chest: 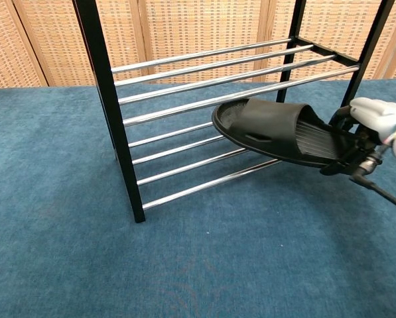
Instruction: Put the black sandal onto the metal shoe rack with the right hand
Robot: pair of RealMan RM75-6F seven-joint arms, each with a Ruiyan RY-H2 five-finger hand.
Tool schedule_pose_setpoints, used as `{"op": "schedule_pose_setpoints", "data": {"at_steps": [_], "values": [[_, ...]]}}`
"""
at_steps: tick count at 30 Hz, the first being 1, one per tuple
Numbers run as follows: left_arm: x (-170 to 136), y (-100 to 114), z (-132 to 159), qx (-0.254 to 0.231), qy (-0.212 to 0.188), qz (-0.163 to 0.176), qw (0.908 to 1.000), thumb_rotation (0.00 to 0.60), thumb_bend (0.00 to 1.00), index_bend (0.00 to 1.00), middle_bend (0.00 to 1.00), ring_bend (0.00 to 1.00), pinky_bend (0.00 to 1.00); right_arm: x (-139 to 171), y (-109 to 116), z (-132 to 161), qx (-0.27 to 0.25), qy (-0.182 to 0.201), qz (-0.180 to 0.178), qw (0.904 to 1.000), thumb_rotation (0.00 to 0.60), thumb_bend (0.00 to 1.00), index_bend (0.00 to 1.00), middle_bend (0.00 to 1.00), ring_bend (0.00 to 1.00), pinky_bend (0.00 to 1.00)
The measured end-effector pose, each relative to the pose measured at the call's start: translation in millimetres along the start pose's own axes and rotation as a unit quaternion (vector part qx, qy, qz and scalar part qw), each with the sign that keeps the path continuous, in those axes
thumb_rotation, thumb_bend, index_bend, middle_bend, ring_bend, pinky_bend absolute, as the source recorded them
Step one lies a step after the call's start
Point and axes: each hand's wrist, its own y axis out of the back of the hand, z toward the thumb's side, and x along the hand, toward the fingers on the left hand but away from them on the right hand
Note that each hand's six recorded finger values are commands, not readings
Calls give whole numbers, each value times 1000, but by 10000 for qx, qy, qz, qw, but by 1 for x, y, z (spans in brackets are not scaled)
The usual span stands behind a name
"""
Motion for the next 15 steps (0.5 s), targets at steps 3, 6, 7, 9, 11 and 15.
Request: {"op": "schedule_pose_setpoints", "data": {"at_steps": [3, 6, 7, 9, 11, 15], "values": [[1, 0, -1, -20, 13, -34, 10000, 600, 101, 0, 0, 0, 0, -2, -5, 10, 3, -178, 6, 9998, 600, 585, 629, 729, 662, 804], [2, 0, -2, -40, 26, -51, 10000, 600, 101, 0, 0, 0, 0, -4, -11, 21, -95, -346, 57, 9993, 600, 595, 629, 731, 669, 833], [2, 0, -2, -46, 26, -61, 10000, 600, 101, 0, 0, 0, 0, -4, -12, 24, -136, -400, 75, 9991, 600, 597, 629, 733, 672, 836], [3, 0, -3, -55, 28, -78, 10000, 600, 101, 0, 0, 0, 0, -5, -15, 29, -237, -535, 136, 9982, 600, 601, 629, 736, 677, 839], [4, 0, -3, -66, 33, -96, 9999, 600, 101, 0, 0, 0, 0, -6, -17, 33, -323, -652, 176, 9972, 600, 608, 629, 739, 679, 842], [6, 0, -5, -96, 44, -119, 9999, 600, 101, 0, 0, 0, 0, -10, -18, 40, -498, -843, 180, 9950, 600, 629, 629, 745, 685, 850]]}}
